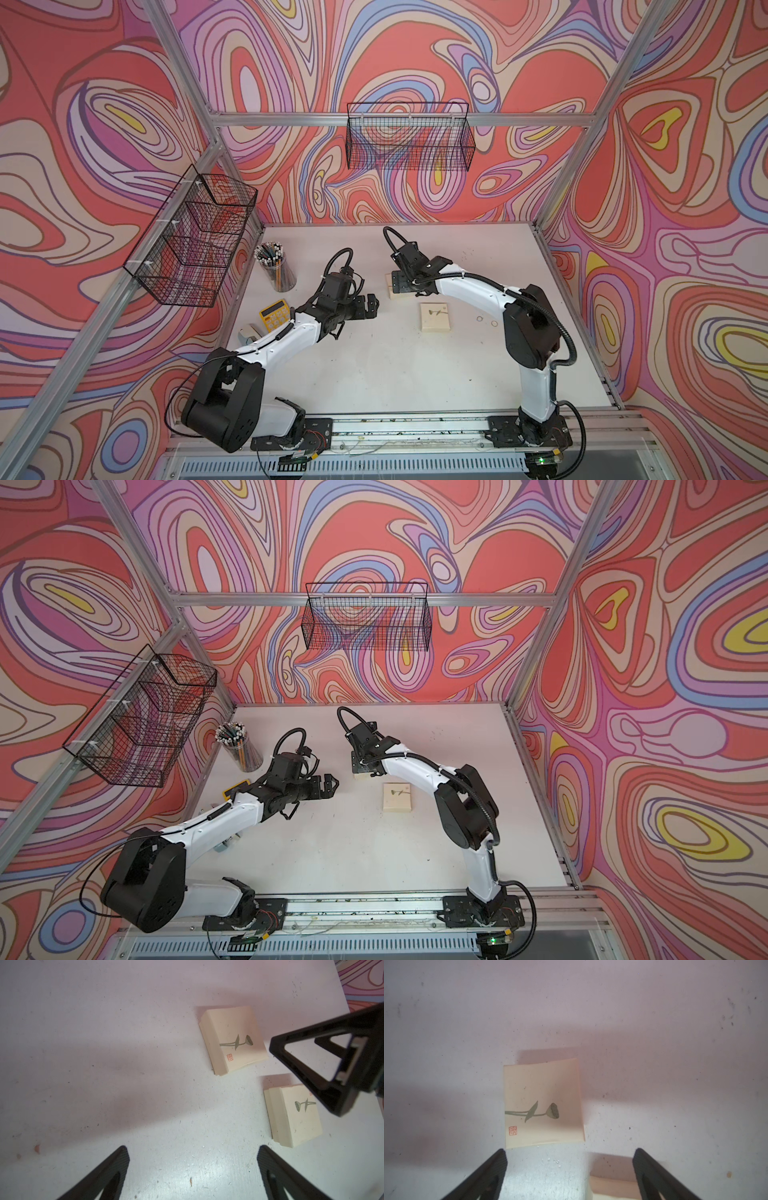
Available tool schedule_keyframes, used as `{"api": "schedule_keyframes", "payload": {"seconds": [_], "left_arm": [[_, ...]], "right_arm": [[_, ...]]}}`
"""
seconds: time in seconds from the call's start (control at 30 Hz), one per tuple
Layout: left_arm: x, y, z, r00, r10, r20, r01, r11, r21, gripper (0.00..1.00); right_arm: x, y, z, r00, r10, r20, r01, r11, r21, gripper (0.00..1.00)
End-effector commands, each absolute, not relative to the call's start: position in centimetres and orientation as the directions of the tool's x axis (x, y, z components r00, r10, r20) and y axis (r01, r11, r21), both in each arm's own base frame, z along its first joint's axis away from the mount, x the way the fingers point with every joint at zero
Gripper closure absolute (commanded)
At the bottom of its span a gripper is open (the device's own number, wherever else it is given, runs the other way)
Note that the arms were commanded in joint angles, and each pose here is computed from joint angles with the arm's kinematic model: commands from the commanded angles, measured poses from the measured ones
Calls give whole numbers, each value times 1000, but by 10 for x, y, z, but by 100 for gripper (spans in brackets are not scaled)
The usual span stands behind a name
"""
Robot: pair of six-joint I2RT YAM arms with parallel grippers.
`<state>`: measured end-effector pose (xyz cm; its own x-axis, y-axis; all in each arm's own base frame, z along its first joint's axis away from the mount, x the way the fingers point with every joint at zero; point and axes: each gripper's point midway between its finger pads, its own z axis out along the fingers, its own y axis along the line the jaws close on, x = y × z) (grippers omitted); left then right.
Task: Take the rings out of the lift-off lid box
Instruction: Close the lid on the jewelry box, then pick up the jewelry box from the center of the board.
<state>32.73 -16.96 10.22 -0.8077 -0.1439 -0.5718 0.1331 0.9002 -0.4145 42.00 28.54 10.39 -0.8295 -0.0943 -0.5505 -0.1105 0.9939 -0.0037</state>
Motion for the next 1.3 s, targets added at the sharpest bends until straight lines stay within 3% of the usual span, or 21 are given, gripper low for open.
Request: {"api": "schedule_keyframes", "payload": {"seconds": [0.0,0.8,1.03,1.27], "left_arm": [[327,-172,116,-788,-172,-591,152,876,-458,0],[320,-175,120,-785,-159,-599,189,859,-475,0],[321,-176,118,-791,-155,-592,186,860,-475,0],[321,-176,116,-794,-150,-590,186,862,-471,0]], "right_arm": [[421,281,86,-860,-157,-486,-132,988,-85,2],[442,288,49,-872,-153,-465,-140,988,-63,2],[440,314,55,-866,-129,-483,-195,977,90,2],[437,314,41,-882,-153,-446,-207,975,75,1]]}}
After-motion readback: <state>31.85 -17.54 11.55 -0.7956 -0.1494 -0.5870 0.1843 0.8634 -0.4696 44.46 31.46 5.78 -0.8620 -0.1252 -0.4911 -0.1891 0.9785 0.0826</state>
